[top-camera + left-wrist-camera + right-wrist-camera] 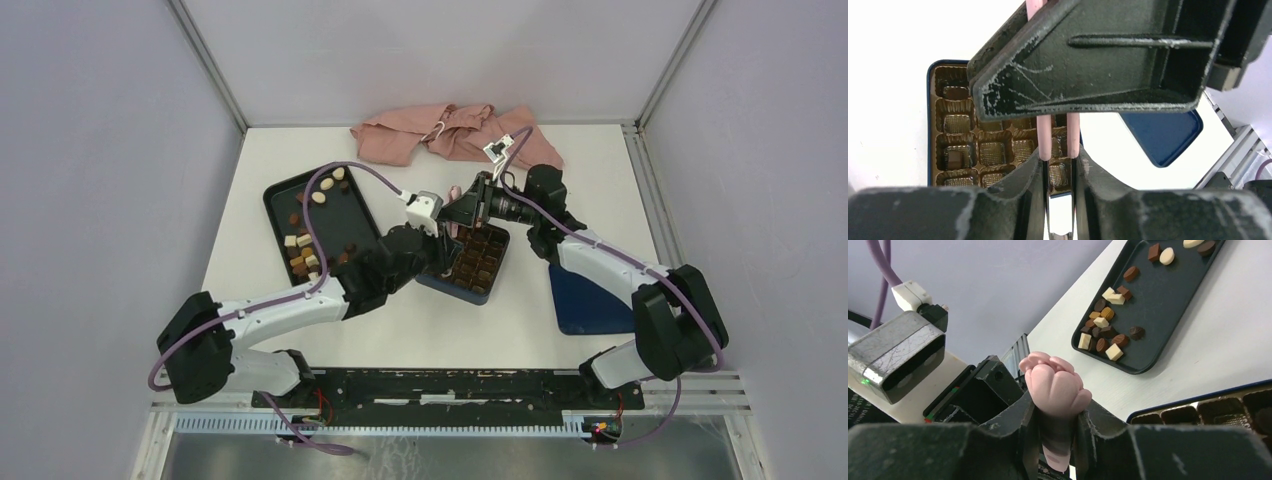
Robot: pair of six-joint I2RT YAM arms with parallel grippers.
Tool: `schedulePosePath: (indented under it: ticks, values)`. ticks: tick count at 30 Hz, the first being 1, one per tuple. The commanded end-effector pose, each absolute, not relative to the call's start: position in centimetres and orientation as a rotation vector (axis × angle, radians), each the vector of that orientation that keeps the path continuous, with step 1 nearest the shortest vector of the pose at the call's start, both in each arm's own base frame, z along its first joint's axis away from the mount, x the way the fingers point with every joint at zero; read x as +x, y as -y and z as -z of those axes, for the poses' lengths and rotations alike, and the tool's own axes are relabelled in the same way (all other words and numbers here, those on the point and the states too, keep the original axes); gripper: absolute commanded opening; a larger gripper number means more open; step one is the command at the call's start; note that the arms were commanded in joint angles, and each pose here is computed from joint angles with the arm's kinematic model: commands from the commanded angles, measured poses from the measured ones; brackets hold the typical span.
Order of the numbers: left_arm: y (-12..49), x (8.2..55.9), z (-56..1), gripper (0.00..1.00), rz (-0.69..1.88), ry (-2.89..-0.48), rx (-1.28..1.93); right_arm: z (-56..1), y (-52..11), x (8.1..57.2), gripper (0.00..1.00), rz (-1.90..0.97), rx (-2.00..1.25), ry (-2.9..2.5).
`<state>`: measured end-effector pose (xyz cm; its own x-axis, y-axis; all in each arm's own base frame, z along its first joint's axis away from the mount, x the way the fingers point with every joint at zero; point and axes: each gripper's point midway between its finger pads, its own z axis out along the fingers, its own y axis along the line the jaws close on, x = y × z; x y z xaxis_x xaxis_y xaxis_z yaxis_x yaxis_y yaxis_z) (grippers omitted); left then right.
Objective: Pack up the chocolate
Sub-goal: Adjust the clamp.
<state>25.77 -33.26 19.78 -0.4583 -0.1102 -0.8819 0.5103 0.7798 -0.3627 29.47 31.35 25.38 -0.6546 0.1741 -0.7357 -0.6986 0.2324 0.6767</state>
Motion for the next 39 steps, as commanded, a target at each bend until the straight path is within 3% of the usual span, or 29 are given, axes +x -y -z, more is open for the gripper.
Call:
schedulePosePath:
  ticks: [1, 5, 12, 19, 23, 30, 39]
  values:
    - [33.1, 25.7, -21.6, 0.35, 0.795, -1.800, 0.272, -26.9, -31.4, 29.1, 0.06, -1.607, -0.407, -1.739]
    - [32.3, 25.3, -21.4, 0.50, 0.808, -1.762, 0.262, -26.5, -31.4, 28.9, 0.05, -1.645, -0.360, -1.755]
    - [30.4, 24.4, -20.1, 0.63, 0.768, -1.725, 0.297, -26.5, -31.3, 28.4, 0.04, -1.708, -0.302, -1.757]
    - [28.3, 23.1, -22.5, 0.77, 0.834, -1.631, 0.235, -26.1, -31.2, 28.4, 0.04, -1.730, -0.265, -1.766]
    - [25.9, 23.3, -23.2, 0.99, 0.806, -1.627, 0.103, -25.9, -31.1, 28.6, 0.04, -1.732, -0.250, -1.769]
    - [22.1, 22.2, -26.3, 1.00, 0.844, -1.502, -0.017, -25.6, -30.8, 28.9, 0.04, -1.722, -0.228, -1.776]
    - [26.3, 22.4, -24.3, 1.00, 0.905, -1.626, 0.077, -24.7, -30.6, 29.1, 0.05, -1.718, -0.170, -1.808]
